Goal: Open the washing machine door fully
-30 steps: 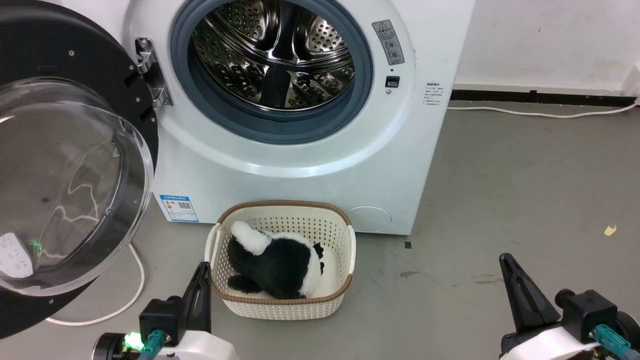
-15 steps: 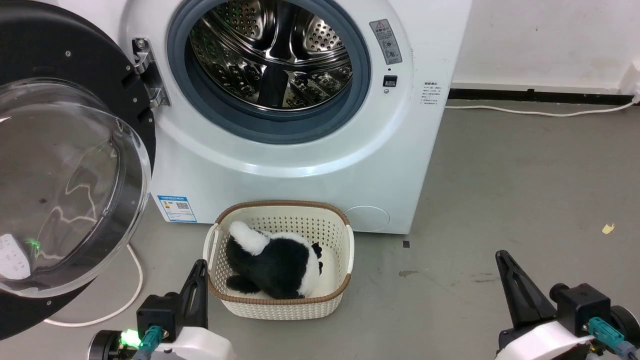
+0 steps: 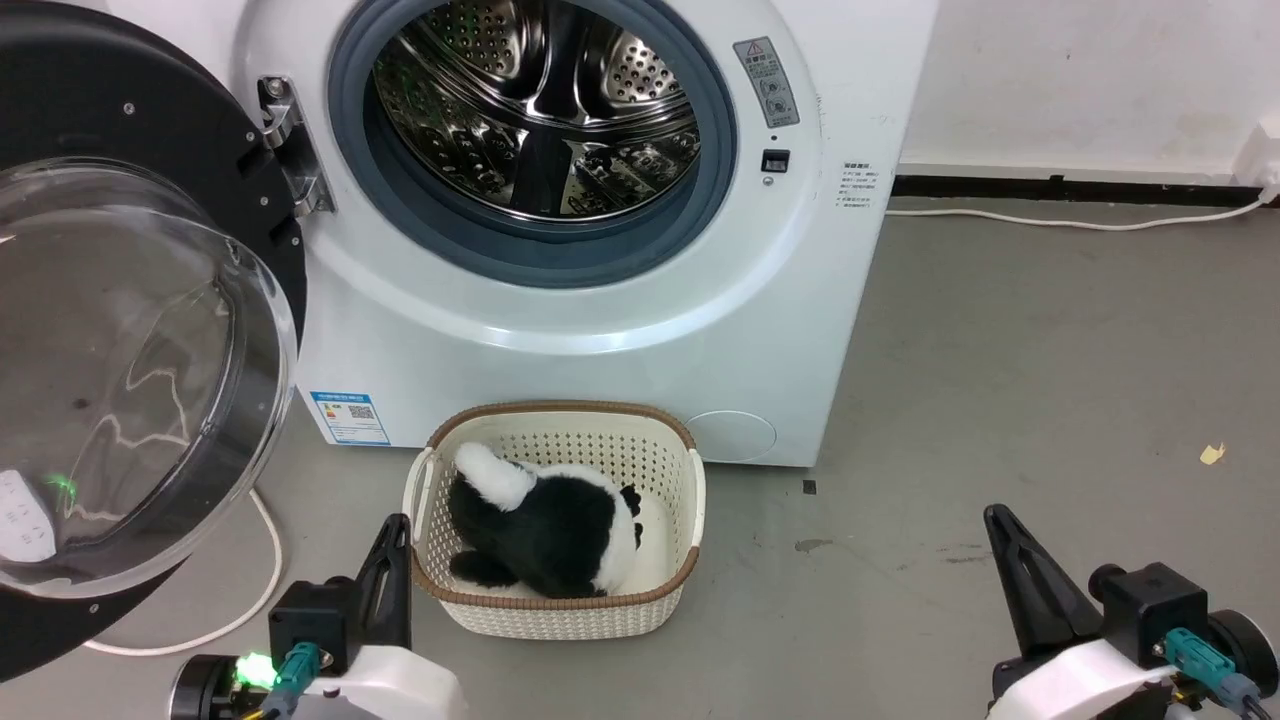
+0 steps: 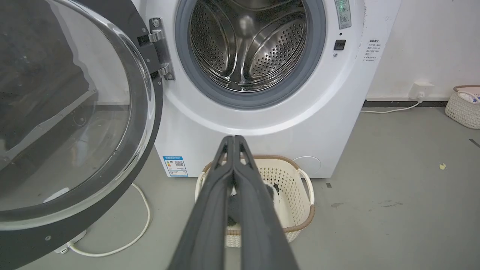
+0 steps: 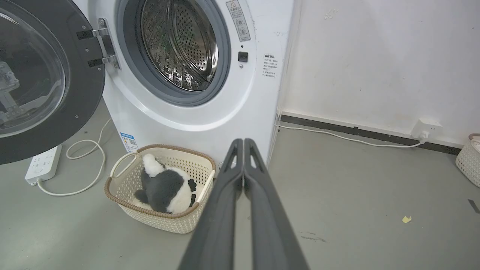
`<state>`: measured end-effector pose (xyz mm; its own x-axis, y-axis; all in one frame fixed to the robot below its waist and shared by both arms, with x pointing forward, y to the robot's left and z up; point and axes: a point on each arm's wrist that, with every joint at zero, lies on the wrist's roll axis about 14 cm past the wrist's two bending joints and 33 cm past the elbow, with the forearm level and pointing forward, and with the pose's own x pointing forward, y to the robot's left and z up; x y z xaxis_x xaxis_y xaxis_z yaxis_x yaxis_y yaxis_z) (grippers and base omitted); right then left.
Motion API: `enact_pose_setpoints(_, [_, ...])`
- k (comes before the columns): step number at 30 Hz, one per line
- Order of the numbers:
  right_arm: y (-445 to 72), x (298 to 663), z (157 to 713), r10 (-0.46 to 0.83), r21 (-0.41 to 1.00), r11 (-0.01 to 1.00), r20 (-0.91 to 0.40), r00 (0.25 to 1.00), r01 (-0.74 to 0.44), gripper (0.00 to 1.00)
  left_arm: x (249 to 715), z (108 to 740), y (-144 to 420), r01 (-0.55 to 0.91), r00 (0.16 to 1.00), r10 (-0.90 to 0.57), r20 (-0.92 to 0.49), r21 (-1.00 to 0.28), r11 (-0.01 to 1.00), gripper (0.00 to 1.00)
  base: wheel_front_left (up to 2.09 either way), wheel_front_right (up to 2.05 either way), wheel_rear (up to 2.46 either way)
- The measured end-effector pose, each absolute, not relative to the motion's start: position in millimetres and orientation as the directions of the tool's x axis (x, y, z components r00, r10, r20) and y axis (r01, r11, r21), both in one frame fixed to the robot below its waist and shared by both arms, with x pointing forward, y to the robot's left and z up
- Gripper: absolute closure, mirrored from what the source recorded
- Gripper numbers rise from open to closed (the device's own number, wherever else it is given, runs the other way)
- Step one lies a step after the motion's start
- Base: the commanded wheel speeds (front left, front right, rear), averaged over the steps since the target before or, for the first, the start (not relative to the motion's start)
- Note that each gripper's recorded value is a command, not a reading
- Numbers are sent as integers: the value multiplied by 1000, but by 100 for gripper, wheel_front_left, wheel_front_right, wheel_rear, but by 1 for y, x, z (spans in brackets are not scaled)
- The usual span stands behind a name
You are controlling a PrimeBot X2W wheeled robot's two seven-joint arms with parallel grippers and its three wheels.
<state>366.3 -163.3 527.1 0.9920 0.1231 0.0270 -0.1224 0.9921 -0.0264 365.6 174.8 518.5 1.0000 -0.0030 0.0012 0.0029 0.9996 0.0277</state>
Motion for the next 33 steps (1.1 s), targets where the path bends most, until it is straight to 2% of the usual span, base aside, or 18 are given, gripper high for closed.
enact_pose_setpoints(33, [-161, 369, 524, 128, -45, 991, -15, 992, -129, 100, 369, 522, 179, -5, 1000, 5, -19, 41, 999, 100, 0, 0, 0])
